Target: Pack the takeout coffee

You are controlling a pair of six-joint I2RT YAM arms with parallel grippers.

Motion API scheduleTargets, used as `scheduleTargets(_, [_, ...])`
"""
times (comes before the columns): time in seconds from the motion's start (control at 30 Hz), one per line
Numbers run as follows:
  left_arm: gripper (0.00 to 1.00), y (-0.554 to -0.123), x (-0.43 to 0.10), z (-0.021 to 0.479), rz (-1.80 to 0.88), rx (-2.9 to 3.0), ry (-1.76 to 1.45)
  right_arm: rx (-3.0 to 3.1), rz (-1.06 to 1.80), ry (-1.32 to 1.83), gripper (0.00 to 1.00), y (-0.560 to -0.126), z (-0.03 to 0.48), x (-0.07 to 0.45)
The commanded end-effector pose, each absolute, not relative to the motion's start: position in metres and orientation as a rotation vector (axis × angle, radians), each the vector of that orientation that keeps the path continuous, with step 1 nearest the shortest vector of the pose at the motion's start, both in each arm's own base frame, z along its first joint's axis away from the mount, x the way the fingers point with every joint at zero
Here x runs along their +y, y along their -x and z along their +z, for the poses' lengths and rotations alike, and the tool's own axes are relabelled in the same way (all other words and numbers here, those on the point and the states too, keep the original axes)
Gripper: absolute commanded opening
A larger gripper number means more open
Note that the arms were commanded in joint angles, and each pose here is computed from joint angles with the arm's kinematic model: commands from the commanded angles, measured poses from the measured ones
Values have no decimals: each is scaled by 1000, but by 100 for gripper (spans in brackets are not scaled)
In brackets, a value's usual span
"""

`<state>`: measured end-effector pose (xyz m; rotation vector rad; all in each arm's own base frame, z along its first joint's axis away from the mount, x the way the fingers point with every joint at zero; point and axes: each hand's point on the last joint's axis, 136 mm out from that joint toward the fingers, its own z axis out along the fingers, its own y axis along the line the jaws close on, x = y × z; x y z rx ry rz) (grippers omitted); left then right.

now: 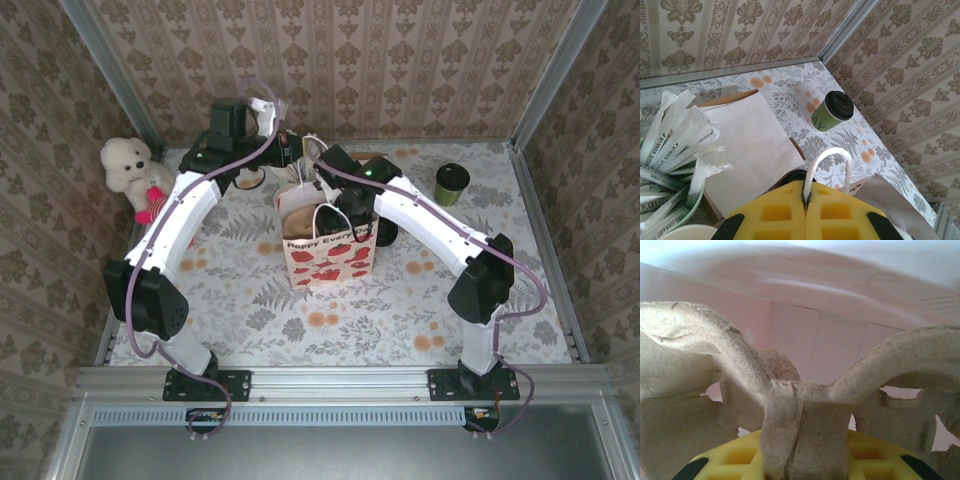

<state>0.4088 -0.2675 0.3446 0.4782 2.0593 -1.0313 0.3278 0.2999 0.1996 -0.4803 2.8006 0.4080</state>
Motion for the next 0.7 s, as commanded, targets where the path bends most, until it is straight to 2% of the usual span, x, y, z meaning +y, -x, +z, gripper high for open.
scheduleTargets(0.0, [5, -411, -265, 359, -1066, 2028, -457, 2852, 366, 462, 4, -320, 197, 293])
scheduleTargets(0.17, [7, -406, -264, 363, -1109, 2019, -466, 2871, 372, 530, 4, -310, 187, 296])
scheduleTargets(0.53, [47, -364, -236, 392, -1005, 1878, -612, 2946, 371, 445, 4, -308, 183, 298])
scheduleTargets(0.67, [69, -335, -228, 397, -903, 1803, -731, 2952, 376, 434, 4, -308, 183, 299])
